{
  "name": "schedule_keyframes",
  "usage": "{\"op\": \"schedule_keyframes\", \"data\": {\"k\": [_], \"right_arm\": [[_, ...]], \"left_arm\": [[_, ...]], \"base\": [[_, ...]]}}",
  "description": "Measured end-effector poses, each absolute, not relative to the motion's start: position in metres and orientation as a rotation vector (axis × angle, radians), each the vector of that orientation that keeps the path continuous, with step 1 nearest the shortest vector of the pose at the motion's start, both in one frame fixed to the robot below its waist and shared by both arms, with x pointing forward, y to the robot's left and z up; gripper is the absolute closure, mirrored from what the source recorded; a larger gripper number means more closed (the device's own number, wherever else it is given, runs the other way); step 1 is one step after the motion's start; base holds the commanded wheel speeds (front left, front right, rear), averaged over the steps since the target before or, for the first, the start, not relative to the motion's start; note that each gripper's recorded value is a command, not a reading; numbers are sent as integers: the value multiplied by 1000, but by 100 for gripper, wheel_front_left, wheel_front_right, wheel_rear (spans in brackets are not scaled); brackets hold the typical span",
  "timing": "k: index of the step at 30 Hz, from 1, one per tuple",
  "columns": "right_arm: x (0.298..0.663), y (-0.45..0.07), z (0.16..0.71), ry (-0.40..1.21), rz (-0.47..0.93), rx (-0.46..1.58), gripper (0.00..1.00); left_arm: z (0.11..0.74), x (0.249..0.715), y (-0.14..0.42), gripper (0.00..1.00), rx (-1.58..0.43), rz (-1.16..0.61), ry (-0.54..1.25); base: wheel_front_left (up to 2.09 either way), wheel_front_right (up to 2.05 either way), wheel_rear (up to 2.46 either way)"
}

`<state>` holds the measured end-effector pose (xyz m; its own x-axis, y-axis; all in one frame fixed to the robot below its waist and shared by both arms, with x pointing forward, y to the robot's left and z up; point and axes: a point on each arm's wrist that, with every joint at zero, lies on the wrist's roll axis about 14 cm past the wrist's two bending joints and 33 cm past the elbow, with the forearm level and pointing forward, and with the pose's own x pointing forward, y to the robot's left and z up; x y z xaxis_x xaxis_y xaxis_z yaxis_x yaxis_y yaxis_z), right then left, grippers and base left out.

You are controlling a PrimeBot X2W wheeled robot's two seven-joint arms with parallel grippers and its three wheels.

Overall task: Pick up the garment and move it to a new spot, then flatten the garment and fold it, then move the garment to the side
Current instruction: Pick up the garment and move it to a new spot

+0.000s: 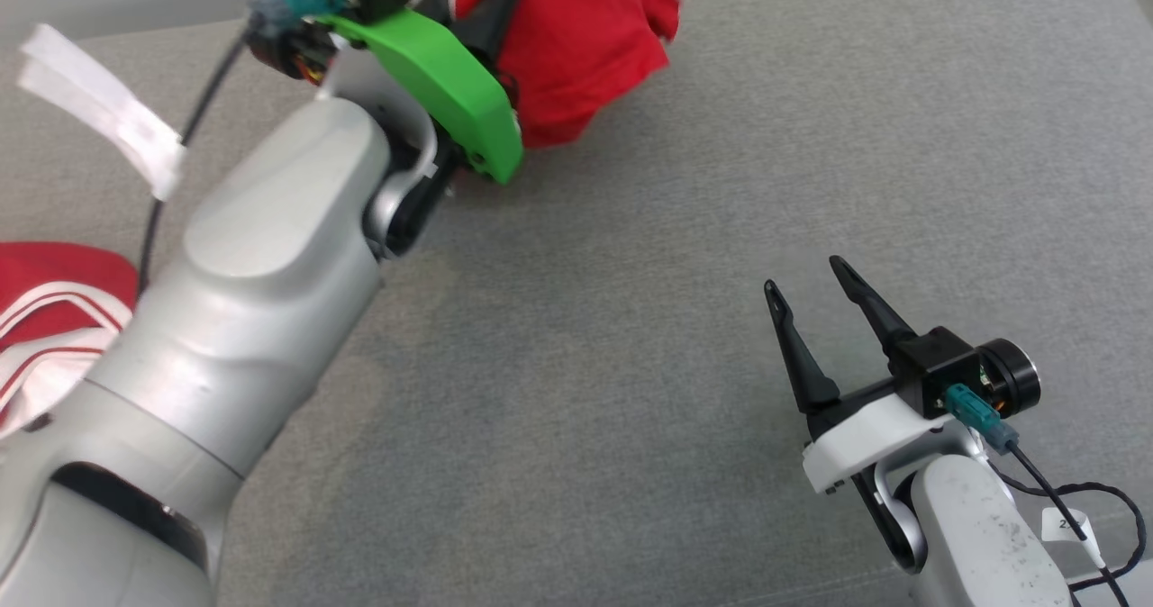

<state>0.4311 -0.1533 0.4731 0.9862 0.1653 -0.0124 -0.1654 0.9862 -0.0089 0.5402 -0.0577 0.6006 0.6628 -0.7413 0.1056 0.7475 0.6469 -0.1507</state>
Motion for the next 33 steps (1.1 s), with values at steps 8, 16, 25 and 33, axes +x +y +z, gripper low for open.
{"op": "schedule_keyframes", "data": {"k": [8,16,25,33], "right_arm": [[414,-184,477,15,80,-22,0],[410,-183,480,6,79,-15,0],[411,-171,489,-22,108,-16,0],[402,-161,493,-32,134,-5,0]], "left_arm": [[546,493,-118,100,-234,-976,93],[487,474,-89,0,-210,-860,214],[496,475,-13,0,-233,-608,112],[502,456,56,0,-188,-424,31]], "base": [[0,0,0],[0,0,0],[0,0,0],[0,0,0]]}}
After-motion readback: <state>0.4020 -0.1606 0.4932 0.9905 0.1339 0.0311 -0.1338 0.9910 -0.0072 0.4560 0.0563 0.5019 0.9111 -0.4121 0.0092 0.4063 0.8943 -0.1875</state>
